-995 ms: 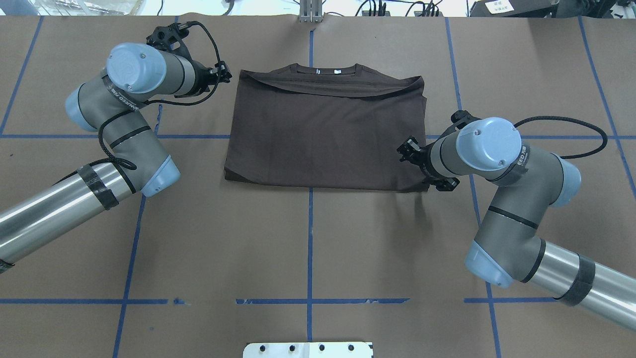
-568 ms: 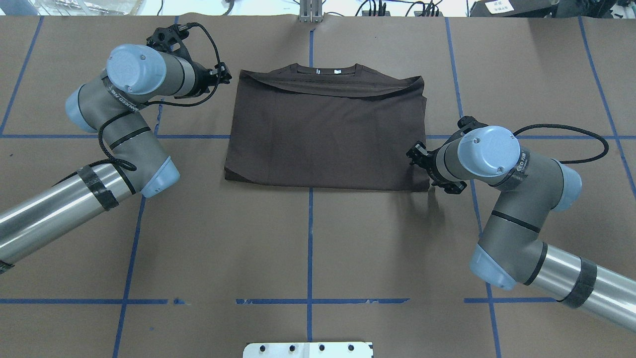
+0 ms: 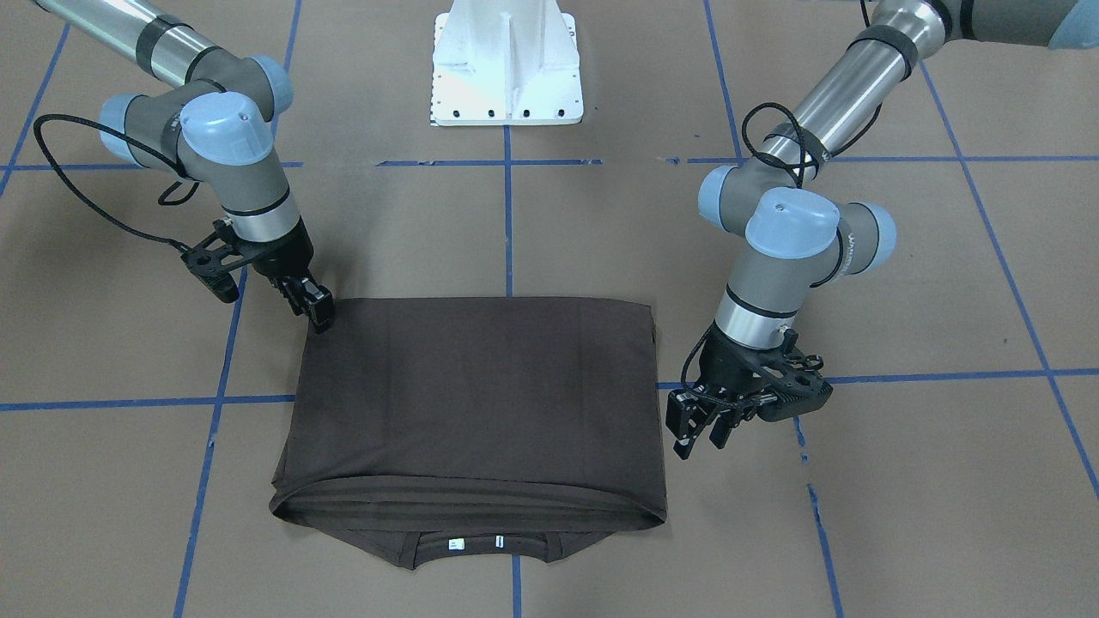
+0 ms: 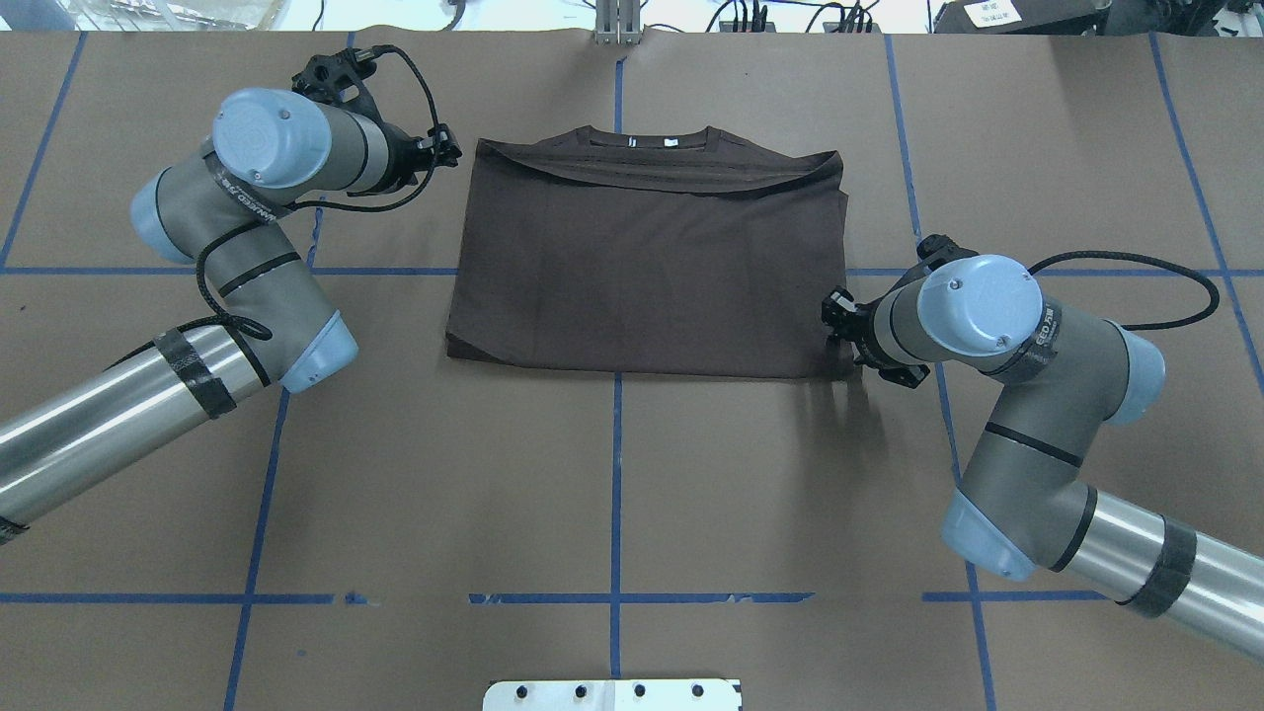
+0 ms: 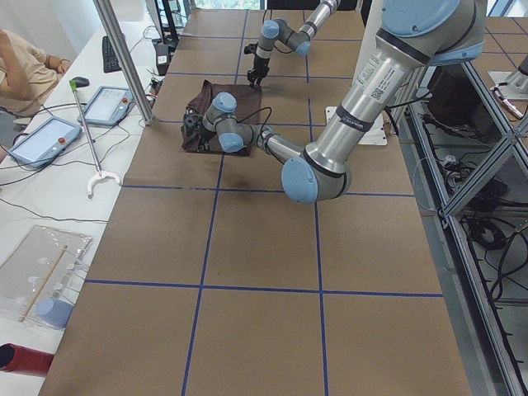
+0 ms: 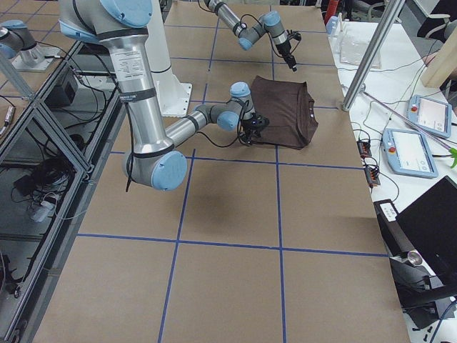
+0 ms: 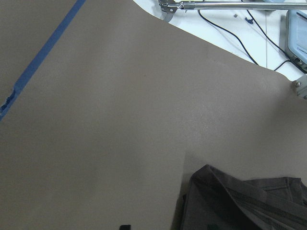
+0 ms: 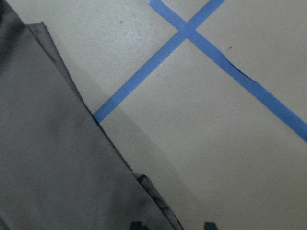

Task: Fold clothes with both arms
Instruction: 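Grasp the folded shirt's corner with the right gripper while the left gripper lifts away, then drag the folded shirt with the right gripper, rotating it diagonally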

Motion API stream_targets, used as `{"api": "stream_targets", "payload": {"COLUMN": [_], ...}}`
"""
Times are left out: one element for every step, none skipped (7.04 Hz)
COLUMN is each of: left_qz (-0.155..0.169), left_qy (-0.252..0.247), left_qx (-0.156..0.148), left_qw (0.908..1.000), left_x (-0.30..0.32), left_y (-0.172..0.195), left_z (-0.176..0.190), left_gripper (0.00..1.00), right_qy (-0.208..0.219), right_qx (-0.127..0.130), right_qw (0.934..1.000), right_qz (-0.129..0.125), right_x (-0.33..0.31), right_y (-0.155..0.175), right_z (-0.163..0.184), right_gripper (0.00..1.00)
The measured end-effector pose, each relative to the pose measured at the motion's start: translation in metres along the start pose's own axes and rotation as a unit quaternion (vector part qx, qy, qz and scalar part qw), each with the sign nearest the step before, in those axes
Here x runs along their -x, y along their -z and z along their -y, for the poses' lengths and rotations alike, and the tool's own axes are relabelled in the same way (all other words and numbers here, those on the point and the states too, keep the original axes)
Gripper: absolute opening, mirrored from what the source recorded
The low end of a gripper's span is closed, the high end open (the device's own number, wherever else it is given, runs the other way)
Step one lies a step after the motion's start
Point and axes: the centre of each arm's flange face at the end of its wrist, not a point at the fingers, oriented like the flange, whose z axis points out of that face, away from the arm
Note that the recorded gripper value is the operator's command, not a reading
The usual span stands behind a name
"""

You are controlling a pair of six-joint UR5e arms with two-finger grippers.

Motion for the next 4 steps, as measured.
{"api": "stream_targets", "payload": {"left_qz": [-0.001, -0.004, -0.007, -0.012], "left_qy": [0.000, 0.000, -0.001, -0.001], "left_qx": [0.000, 0.000, -0.001, -0.001], "left_qw": [1.0000, 1.0000, 1.0000, 0.9999], "left_x": [-0.001, -0.004, -0.007, -0.011], "left_y": [0.001, 0.002, 0.004, 0.008], "left_z": [0.000, 0.001, 0.001, 0.001], "left_gripper": [0.62, 0.62, 0.62, 0.62], "right_qy": [0.000, 0.001, 0.002, 0.005], "right_qx": [0.002, 0.005, 0.009, 0.021], "right_qw": [1.0000, 1.0000, 0.9999, 0.9996], "right_qz": [0.001, 0.002, 0.008, 0.018], "right_x": [0.000, -0.001, -0.001, -0.008], "right_y": [0.001, 0.003, 0.012, 0.032], "right_z": [-0.002, -0.005, -0.007, -0.010], "right_gripper": [0.00, 0.00, 0.00, 0.00]}}
